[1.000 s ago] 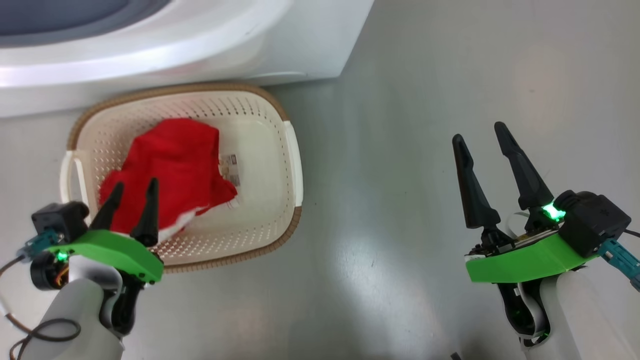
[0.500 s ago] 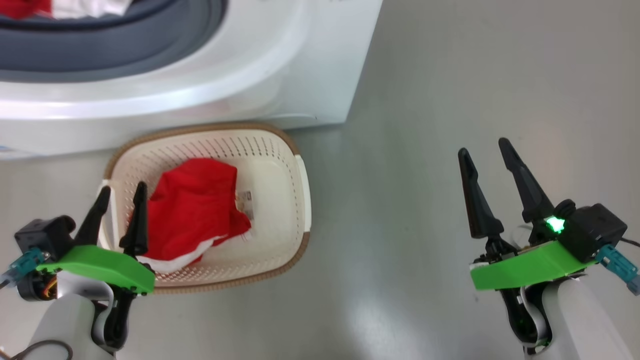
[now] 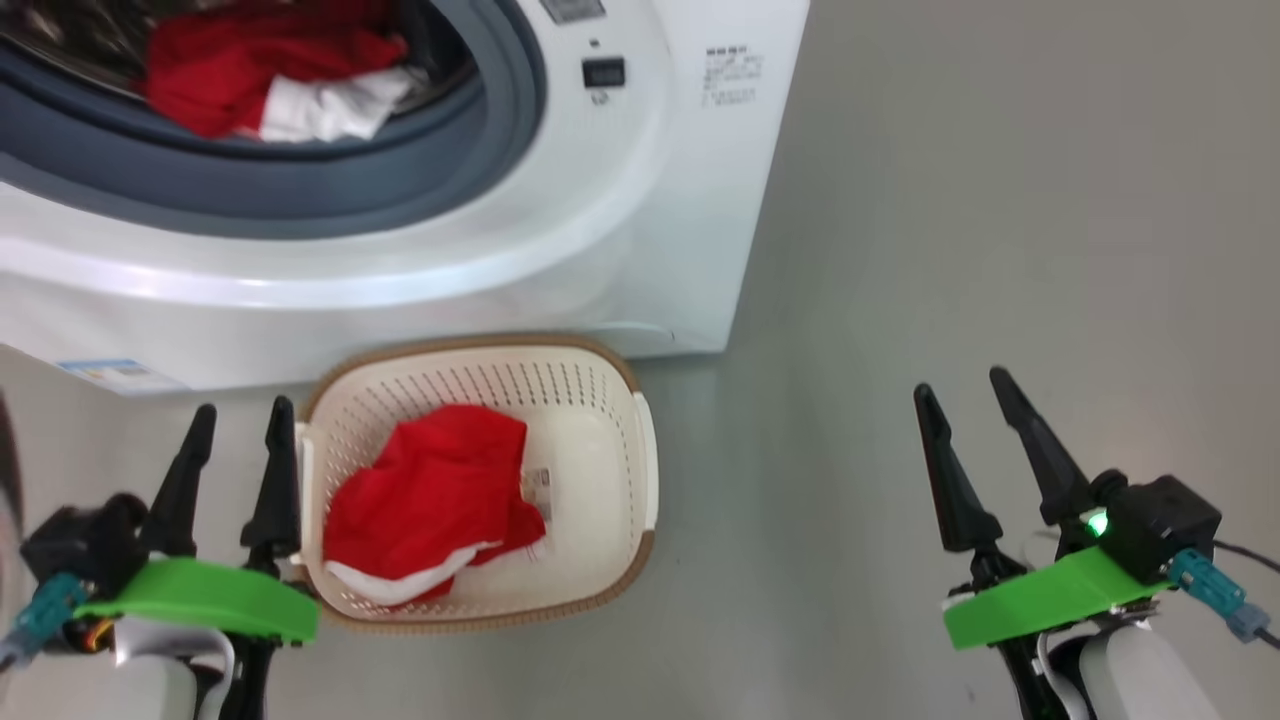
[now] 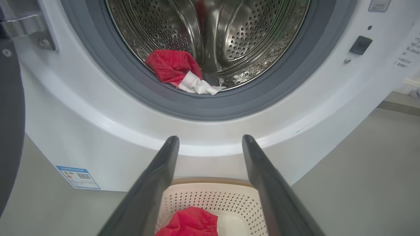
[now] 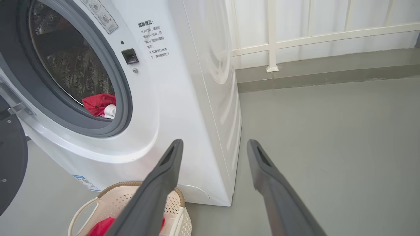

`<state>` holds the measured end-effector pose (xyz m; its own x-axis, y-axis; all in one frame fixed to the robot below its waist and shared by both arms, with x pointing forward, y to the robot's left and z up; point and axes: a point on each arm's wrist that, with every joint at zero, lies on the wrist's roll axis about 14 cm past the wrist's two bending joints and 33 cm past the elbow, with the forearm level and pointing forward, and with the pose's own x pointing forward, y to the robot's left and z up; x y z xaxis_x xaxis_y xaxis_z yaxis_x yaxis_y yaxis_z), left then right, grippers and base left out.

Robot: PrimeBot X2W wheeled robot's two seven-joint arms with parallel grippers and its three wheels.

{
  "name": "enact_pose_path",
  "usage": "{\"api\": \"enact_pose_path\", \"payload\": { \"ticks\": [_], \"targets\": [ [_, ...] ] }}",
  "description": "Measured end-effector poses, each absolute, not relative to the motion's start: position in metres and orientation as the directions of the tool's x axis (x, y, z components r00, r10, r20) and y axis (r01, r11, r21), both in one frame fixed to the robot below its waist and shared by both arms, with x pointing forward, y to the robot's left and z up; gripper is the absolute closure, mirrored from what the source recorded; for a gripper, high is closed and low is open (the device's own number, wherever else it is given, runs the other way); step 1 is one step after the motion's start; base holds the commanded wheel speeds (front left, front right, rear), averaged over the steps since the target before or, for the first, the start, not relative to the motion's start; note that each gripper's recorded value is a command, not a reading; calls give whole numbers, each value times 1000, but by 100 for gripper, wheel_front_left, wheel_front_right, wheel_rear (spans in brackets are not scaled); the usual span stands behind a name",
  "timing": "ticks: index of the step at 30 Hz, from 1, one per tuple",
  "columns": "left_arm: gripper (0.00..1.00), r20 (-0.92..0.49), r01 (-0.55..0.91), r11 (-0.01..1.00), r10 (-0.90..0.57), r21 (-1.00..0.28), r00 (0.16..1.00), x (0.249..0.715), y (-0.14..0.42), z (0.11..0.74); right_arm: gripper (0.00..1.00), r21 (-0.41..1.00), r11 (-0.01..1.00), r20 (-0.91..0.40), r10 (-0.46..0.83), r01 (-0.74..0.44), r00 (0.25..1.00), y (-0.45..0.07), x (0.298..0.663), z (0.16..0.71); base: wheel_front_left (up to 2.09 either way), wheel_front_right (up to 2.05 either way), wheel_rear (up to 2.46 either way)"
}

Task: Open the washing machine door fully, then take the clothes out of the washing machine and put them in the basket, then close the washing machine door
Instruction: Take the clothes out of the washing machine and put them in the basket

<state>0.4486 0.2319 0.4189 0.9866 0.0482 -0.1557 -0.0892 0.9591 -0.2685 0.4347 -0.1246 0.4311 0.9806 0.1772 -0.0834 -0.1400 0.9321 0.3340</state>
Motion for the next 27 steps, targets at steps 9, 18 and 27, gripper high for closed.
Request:
{"api": "enact_pose_path", "payload": {
  "ticks": [9, 18, 27],
  "targets": [
    [0, -20, -51, 971, 48, -232, 999, 421, 233, 469, 0, 327, 934, -57, 173, -145, 983, -127, 415, 448, 0, 0, 0],
    [0, 33, -43, 982, 49, -185, 998, 381, 234, 490, 0, 320, 940, -69, 149, -119, 986, -136, 386, 450, 0, 0, 0],
    [0, 26, -86, 977, 92, -193, 995, 348, 242, 489, 0, 316, 944, -73, 123, -94, 990, -145, 365, 452, 0, 0, 0]
  ]
}}
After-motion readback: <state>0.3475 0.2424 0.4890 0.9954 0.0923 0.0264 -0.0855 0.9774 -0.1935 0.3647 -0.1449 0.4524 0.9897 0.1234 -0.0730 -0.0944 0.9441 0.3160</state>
